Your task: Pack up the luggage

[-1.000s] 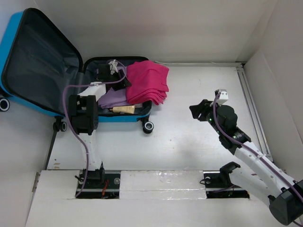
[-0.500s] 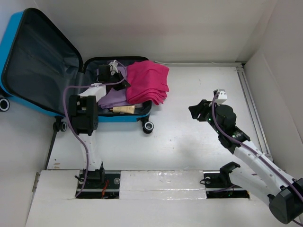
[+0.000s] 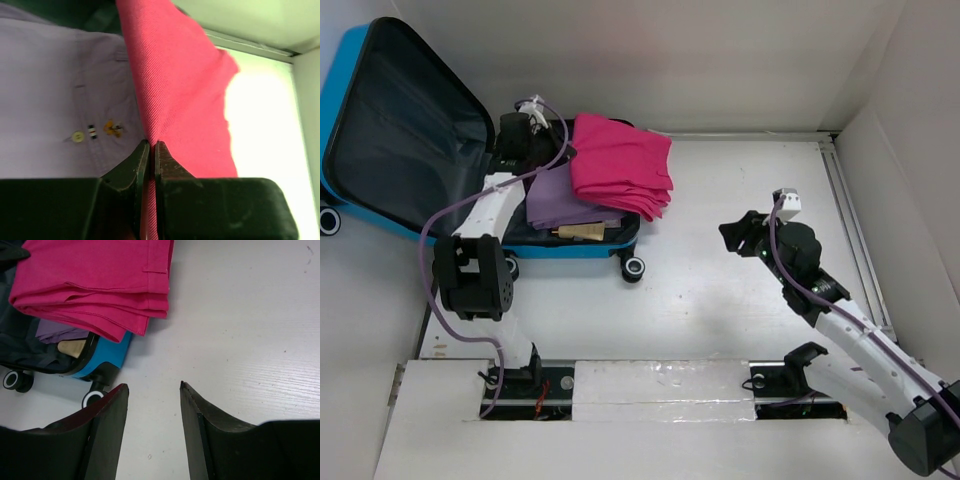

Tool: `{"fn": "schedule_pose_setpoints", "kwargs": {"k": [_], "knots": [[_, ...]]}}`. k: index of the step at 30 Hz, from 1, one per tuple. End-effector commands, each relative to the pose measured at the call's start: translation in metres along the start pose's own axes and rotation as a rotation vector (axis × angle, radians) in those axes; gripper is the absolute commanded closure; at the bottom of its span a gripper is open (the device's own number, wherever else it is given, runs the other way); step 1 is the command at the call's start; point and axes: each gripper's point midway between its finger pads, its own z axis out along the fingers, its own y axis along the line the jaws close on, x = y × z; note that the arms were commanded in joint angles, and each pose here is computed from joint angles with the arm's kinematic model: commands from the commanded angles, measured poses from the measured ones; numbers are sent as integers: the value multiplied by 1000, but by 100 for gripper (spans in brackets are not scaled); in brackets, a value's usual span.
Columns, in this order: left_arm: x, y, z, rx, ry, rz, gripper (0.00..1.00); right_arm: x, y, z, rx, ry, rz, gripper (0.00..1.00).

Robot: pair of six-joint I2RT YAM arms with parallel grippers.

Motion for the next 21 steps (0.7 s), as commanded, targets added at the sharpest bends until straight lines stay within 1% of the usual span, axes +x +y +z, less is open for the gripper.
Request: {"fn": "schedule_pose_setpoints", "kwargs": {"k": [1, 3, 4, 6, 9, 11, 13, 16, 17, 18, 19, 20, 21], "knots": [[-45, 42, -24, -183, -123, 49, 100, -32, 20, -6, -72, -98, 4, 48], [-40, 72, -27, -274, -119, 37, 100, -26, 17, -5, -64, -81, 3, 48], [-41, 82, -30, -308, -124, 28, 100, -28, 18, -7, -68, -89, 3, 48], [-44, 115, -39, -393, -132, 9, 100, -28, 18, -7, -68, -89, 3, 48], [-52, 151, -56, -498, -170, -29, 100, -28, 18, -7, -68, -89, 3, 48], [-52, 165, -63, -543, -180, -41, 100, -28, 18, -7, -68, -89, 3, 48], [-48, 176, -61, -566, -165, -43, 100, -28, 18, -7, -68, -89, 3, 48], [-35, 198, -59, -653, -133, -56, 100, -28, 18, -7, -68, -89, 3, 48], [-31, 203, -63, -690, -125, -69, 98, -28, 18, -7, -68, -89, 3, 48], [-33, 207, -65, -716, -142, -86, 89, -28, 18, -7, -68, -89, 3, 48], [-36, 206, -74, -744, -165, -90, 78, -28, 20, -8, -76, -85, 3, 48], [-33, 205, -77, -738, -185, -102, 51, -32, 22, -8, -81, -94, 3, 48], [-35, 195, -80, -722, -201, -92, 42, -30, 24, -8, -96, -86, 2, 48]]}}
